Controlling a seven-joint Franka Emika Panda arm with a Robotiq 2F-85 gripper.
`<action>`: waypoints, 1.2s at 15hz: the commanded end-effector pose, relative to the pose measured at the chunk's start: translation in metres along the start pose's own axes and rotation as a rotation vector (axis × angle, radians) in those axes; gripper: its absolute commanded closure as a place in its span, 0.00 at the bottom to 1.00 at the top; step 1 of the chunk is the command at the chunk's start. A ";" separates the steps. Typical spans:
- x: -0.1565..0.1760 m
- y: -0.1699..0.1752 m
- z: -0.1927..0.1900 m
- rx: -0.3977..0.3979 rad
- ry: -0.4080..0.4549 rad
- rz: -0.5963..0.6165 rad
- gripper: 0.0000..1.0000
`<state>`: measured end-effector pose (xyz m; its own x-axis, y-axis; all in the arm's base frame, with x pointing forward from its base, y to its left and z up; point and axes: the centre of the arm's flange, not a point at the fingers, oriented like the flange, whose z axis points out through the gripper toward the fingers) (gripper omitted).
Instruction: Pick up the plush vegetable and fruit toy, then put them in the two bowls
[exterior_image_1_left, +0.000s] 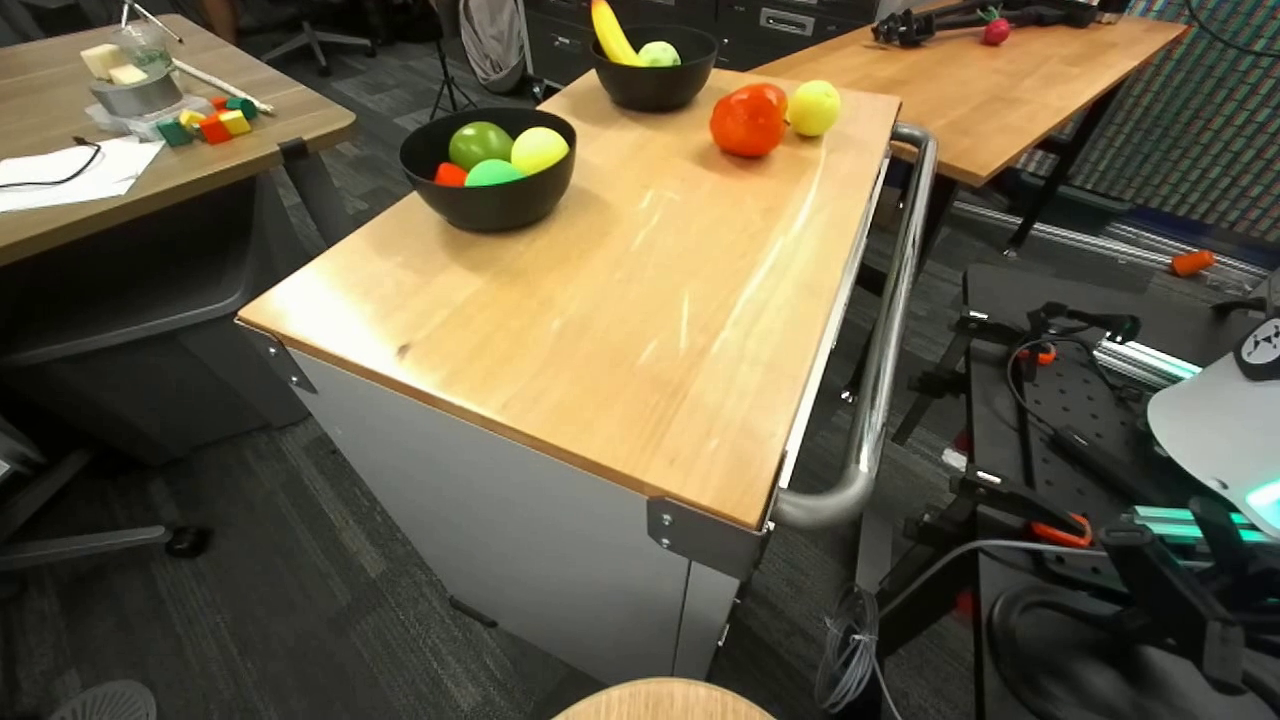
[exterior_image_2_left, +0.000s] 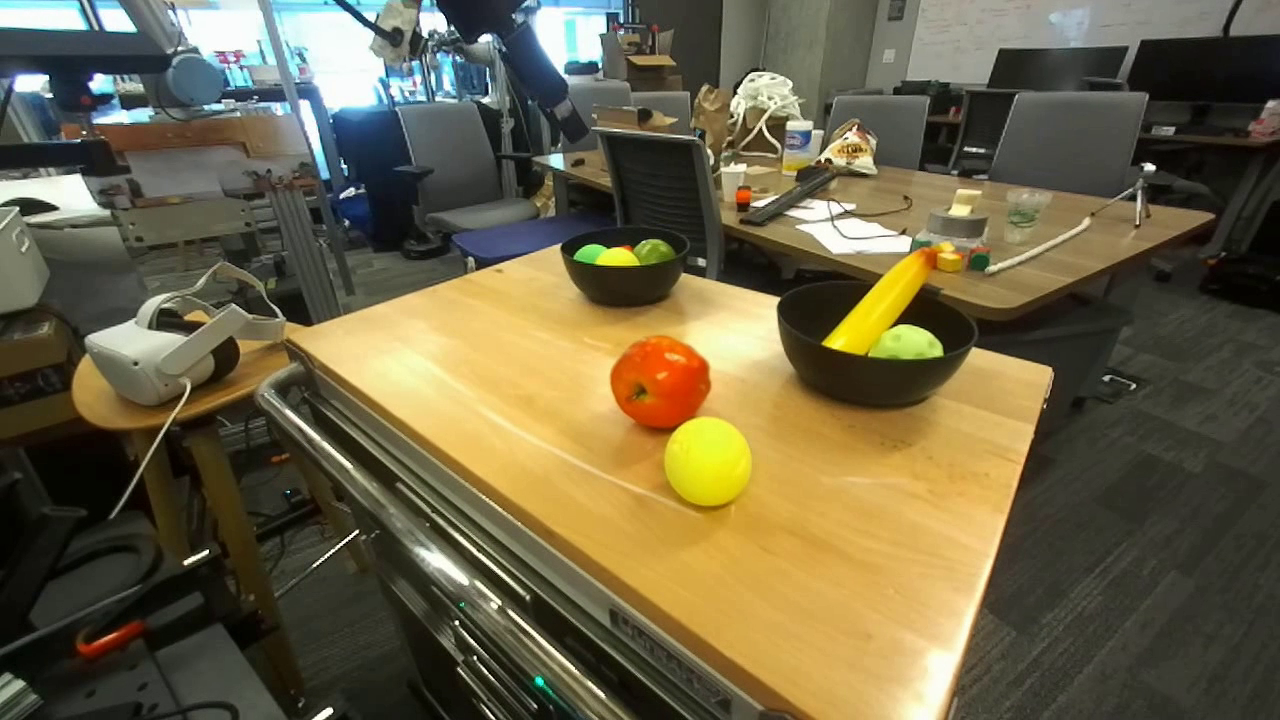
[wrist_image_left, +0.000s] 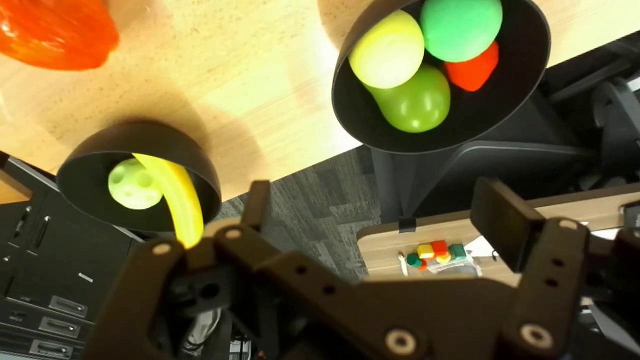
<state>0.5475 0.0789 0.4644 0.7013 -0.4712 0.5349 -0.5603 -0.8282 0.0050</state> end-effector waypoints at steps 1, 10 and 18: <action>0.005 -0.014 0.015 0.005 -0.059 -0.043 0.00; -0.050 -0.026 0.020 -0.297 -0.396 -0.409 0.00; -0.040 0.011 -0.021 -0.041 -0.525 -0.368 0.00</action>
<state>0.5106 0.1229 0.4410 0.9756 -0.2115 -0.0597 -0.1887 -0.9456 0.2652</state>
